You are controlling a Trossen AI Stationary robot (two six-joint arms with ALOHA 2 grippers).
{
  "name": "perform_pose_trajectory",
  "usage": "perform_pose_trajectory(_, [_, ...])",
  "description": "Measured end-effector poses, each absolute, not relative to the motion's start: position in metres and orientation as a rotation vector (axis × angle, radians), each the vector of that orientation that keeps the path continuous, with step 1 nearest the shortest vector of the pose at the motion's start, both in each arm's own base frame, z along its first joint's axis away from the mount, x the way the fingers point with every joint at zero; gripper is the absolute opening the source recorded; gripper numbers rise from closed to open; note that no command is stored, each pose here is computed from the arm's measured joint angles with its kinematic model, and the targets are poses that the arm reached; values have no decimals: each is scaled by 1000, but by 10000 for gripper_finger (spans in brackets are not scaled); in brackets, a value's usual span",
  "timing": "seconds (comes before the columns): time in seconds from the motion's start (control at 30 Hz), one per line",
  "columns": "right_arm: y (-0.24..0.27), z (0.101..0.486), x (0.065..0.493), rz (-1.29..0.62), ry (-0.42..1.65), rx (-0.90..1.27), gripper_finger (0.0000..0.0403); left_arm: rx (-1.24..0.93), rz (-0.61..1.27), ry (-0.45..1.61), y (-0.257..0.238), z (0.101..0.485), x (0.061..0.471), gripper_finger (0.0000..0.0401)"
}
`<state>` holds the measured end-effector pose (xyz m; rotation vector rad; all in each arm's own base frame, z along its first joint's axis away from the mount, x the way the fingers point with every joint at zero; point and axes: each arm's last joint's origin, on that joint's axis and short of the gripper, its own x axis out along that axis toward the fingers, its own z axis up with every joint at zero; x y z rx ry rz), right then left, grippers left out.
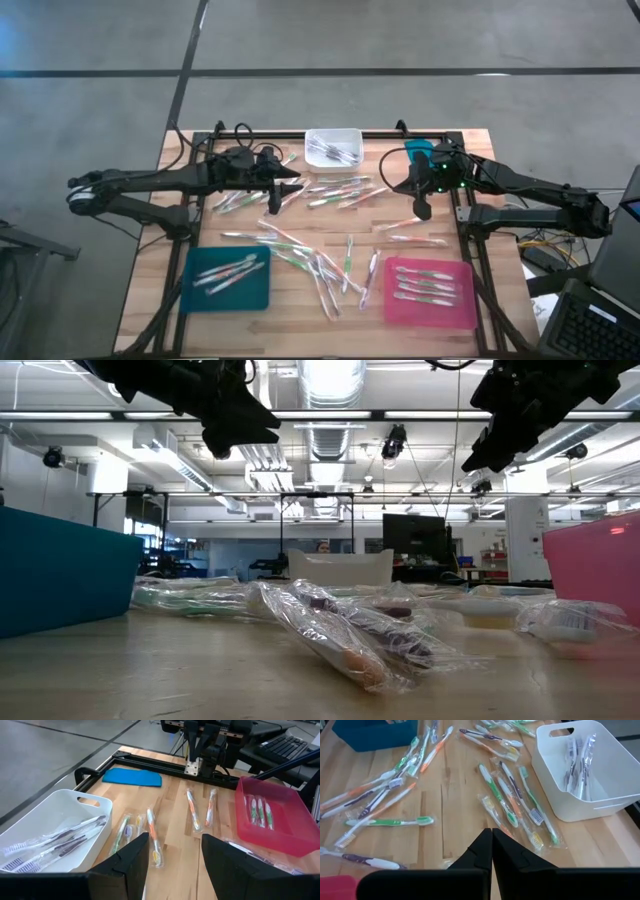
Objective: Pick & Place Toothbrushes
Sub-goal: Put the orange toothbrush into the blue bin
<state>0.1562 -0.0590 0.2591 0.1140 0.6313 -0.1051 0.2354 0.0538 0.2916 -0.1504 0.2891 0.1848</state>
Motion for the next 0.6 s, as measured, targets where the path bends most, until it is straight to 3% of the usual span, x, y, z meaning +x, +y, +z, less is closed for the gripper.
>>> perform_pose_trajectory(0.6, [-59,259,156,-106,632,114,8,-145,183,290,54,292,235,186])
